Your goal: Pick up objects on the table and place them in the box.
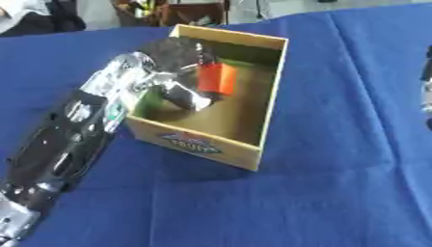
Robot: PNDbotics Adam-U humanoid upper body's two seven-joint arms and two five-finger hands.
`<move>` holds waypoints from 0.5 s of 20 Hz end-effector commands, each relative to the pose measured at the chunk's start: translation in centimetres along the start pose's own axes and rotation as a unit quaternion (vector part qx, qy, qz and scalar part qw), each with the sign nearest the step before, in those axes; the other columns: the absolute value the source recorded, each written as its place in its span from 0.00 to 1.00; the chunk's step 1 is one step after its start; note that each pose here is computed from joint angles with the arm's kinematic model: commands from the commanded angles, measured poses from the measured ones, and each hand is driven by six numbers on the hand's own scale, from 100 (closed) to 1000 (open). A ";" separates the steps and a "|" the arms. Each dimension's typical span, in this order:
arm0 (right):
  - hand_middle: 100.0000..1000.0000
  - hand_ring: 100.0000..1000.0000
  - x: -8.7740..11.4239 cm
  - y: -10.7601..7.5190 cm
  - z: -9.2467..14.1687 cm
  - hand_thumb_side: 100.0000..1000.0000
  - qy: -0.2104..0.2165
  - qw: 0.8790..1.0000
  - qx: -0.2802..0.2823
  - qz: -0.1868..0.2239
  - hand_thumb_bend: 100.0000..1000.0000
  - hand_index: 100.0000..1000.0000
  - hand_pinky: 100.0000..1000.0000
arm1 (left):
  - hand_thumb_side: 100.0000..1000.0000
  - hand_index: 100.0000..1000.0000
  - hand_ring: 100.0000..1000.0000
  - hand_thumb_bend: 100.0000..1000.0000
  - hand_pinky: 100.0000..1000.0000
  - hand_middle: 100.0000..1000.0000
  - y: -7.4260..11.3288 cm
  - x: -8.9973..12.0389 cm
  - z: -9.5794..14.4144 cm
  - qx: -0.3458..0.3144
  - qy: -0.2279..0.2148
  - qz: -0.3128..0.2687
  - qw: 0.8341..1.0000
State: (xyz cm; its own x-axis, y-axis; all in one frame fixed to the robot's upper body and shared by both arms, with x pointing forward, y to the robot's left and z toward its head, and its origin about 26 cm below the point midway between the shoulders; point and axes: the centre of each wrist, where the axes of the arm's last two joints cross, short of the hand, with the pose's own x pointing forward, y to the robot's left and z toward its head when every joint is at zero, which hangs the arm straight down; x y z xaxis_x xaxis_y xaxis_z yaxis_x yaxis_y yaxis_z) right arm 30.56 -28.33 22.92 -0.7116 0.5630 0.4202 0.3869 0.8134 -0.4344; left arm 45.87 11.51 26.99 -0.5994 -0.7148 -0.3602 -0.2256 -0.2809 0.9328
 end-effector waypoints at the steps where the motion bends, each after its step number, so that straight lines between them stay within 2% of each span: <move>1: 0.56 0.63 0.5 -0.4 -0.4 0.54 -0.011 1.000 -0.005 0.003 0.00 0.77 0.71 | 0.71 0.96 0.79 0.26 0.61 0.79 0.6 -0.3 0.1 -0.001 -0.005 -0.001 1.000; 3: 0.56 0.63 0.5 -0.4 -0.4 0.54 -0.011 1.000 -0.005 0.002 0.00 0.77 0.71 | 0.74 0.99 0.84 0.31 0.67 0.85 0.3 -0.4 0.1 -0.009 -0.005 0.002 1.000; 4: 0.56 0.63 0.4 -0.4 -0.4 0.54 -0.011 1.000 -0.005 0.003 0.00 0.77 0.71 | 0.78 1.00 0.89 0.37 0.74 0.92 0.1 -0.4 0.1 -0.015 -0.003 0.003 1.000; 5: 0.56 0.63 0.4 -0.4 -0.4 0.54 -0.010 1.000 -0.005 0.003 0.00 0.77 0.71 | 0.78 1.00 0.90 0.38 0.74 0.93 0.0 -0.5 0.1 -0.021 -0.001 0.004 1.000; 6: 0.56 0.63 0.4 -0.4 -0.4 0.54 -0.010 1.000 -0.005 0.003 0.00 0.77 0.71 | 0.84 1.00 0.95 0.52 0.83 1.00 0.0 -0.5 0.1 -0.025 0.000 0.004 1.000; 7: 0.56 0.63 0.4 -0.4 -0.4 0.53 -0.010 1.000 -0.005 0.002 0.00 0.77 0.71 | 0.86 1.00 0.96 0.57 0.84 1.00 -0.2 -0.6 0.2 -0.029 0.002 0.005 1.000; 8: 0.56 0.63 0.4 -0.4 -0.4 0.53 -0.010 1.000 -0.005 0.002 0.00 0.77 0.71 | 0.89 1.00 0.96 0.60 0.85 1.00 -0.2 -0.7 0.2 -0.030 0.005 0.007 1.000; 10: 0.56 0.63 0.4 -0.3 -0.3 0.54 -0.008 1.000 -0.004 0.002 0.00 0.77 0.71 | 0.89 1.00 0.94 0.57 0.83 0.99 0.1 -0.8 0.4 -0.015 0.014 0.011 1.000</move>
State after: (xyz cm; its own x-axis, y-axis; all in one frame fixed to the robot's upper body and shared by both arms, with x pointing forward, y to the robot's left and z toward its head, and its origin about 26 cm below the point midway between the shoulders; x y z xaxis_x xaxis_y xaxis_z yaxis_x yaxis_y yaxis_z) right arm 30.57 -28.24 22.83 -0.7108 0.5595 0.4264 0.3835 0.8164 -0.4319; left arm 46.11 11.97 26.23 -0.5984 -0.7271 -0.3364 -0.1656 -0.2986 0.9399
